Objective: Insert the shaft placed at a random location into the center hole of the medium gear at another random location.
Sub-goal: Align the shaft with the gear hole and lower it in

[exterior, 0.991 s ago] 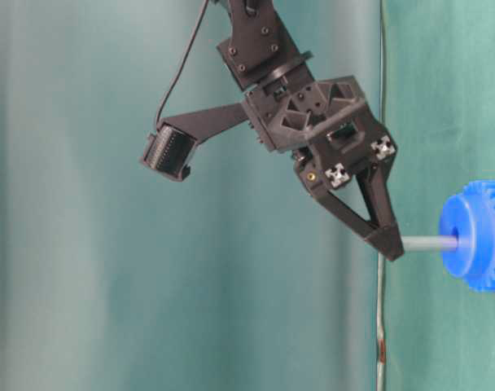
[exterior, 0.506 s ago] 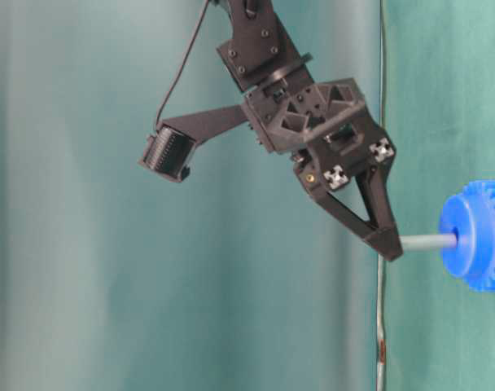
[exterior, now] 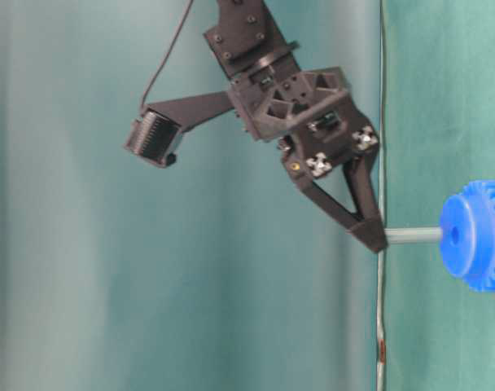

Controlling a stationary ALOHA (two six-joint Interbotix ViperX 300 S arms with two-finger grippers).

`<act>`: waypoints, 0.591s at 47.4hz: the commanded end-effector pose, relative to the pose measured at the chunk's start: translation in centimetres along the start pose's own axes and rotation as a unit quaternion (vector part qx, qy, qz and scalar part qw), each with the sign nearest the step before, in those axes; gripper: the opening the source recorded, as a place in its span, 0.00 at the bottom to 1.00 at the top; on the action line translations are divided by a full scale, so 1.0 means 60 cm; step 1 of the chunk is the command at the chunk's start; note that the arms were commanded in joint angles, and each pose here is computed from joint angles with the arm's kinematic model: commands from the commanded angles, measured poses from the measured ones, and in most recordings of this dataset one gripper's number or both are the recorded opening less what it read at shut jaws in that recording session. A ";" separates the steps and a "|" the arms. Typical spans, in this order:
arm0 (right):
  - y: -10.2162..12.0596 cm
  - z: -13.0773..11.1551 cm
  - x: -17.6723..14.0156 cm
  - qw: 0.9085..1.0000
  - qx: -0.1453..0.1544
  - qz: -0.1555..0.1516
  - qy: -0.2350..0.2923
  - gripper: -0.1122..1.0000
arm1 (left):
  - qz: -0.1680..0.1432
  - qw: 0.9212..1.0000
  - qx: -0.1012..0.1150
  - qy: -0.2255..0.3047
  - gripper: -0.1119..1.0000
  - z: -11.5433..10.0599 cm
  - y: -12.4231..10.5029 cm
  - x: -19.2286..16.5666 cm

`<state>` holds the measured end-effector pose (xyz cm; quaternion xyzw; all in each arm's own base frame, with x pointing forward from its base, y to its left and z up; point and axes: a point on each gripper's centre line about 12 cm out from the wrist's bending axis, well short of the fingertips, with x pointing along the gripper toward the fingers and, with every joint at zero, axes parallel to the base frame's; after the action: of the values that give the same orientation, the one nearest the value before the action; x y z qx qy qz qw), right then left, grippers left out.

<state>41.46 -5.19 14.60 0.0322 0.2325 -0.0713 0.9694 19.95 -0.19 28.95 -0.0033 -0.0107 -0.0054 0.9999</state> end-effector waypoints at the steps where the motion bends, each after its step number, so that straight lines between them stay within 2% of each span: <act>1: 0.000 0.013 0.001 1.000 0.008 -0.001 -0.016 0.22 | -0.001 1.000 0.001 -0.008 0.10 0.011 -0.001 0.005; 28: 0.000 0.001 0.003 1.000 0.009 -0.002 -0.010 0.22 | -0.001 1.000 0.001 -0.008 0.10 0.011 -0.001 0.005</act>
<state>41.33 -5.22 13.77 0.0368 0.2389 -0.0745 0.9675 19.97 -0.19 28.92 -0.0033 -0.0099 -0.0054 0.9999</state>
